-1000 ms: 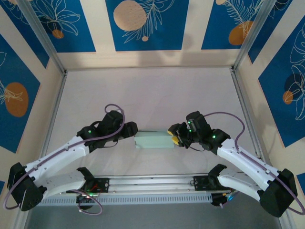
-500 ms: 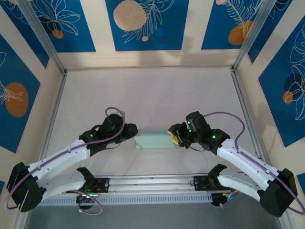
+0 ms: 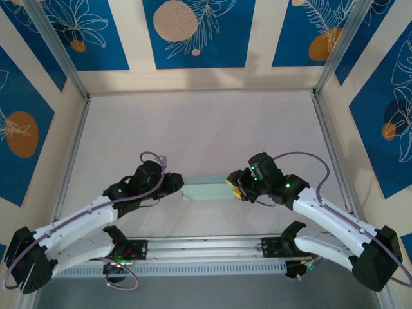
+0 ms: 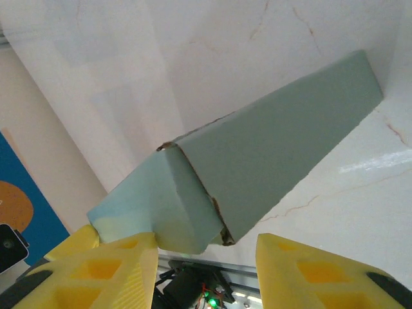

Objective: Fold the paper box

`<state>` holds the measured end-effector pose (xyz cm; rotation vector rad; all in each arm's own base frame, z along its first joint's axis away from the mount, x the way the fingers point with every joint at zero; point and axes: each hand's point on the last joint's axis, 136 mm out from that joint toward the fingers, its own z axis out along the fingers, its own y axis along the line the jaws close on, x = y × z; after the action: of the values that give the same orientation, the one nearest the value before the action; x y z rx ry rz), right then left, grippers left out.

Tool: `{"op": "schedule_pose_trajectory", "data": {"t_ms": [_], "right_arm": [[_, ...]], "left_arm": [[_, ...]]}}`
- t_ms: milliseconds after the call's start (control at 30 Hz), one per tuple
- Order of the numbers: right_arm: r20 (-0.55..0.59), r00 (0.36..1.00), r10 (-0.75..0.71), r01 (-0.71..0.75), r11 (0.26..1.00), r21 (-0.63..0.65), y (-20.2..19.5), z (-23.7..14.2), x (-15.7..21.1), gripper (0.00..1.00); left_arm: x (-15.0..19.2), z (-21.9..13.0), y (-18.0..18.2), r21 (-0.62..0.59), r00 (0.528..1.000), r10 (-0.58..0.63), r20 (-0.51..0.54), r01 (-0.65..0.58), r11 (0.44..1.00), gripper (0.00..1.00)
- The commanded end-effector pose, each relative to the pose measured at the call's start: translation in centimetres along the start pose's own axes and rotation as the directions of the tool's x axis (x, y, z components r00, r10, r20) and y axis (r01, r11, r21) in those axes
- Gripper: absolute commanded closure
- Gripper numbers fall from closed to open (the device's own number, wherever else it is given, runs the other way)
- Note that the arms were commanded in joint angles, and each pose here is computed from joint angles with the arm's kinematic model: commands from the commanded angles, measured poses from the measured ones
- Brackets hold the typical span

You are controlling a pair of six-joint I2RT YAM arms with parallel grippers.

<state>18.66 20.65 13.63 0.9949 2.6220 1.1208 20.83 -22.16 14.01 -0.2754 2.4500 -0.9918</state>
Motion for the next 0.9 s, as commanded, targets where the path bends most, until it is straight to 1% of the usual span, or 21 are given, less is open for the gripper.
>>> {"op": "schedule_pose_trajectory", "data": {"t_ms": [0, 233, 300, 433, 533, 733, 867], "right_arm": [[0.049, 0.999, -0.011, 0.006, 0.995, 0.095, -2.0, -0.1, -0.7, 0.54], [0.079, 0.991, -0.11, 0.101, 0.989, 0.111, -0.6, -1.4, -1.3, 0.38], [0.091, 0.984, -0.154, 0.143, 0.983, 0.112, -0.1, -2.2, -1.7, 0.36], [0.114, 0.96, -0.256, 0.247, 0.965, 0.088, 0.9, -3.8, -2.6, 0.36], [0.11, 0.932, -0.344, 0.337, 0.938, 0.082, 1.3, -4.2, -3.2, 0.38], [0.061, 0.9, -0.431, 0.423, 0.899, 0.117, 0.5, -3.6, -3.4, 0.46], [0.041, 0.897, -0.439, 0.432, 0.894, 0.116, -0.5, -2.7, -3.2, 0.47]], "left_arm": [[3.1, 0.3, 5.9, -0.197, 0.996, -0.032, -0.086, 0.014, 0.98, 0.76], [2.5, -0.1, 6.3, -0.222, 0.998, -0.006, -0.064, -0.008, 0.975, 0.76], [2.4, 0.0, 6.4, -0.23, 0.998, -0.002, -0.063, -0.012, 0.973, 0.76], [2.5, 0.2, 6.4, -0.237, 0.998, 0.004, -0.069, -0.021, 0.971, 0.77], [2.2, 0.2, 6.2, -0.241, 0.997, 0.019, -0.069, -0.035, 0.97, 0.77], [1.9, 0.0, 5.6, -0.236, 0.997, 0.04, -0.071, -0.055, 0.97, 0.77], [1.9, 0.1, 5.5, -0.231, 0.996, 0.045, -0.078, -0.062, 0.971, 0.77]]}}
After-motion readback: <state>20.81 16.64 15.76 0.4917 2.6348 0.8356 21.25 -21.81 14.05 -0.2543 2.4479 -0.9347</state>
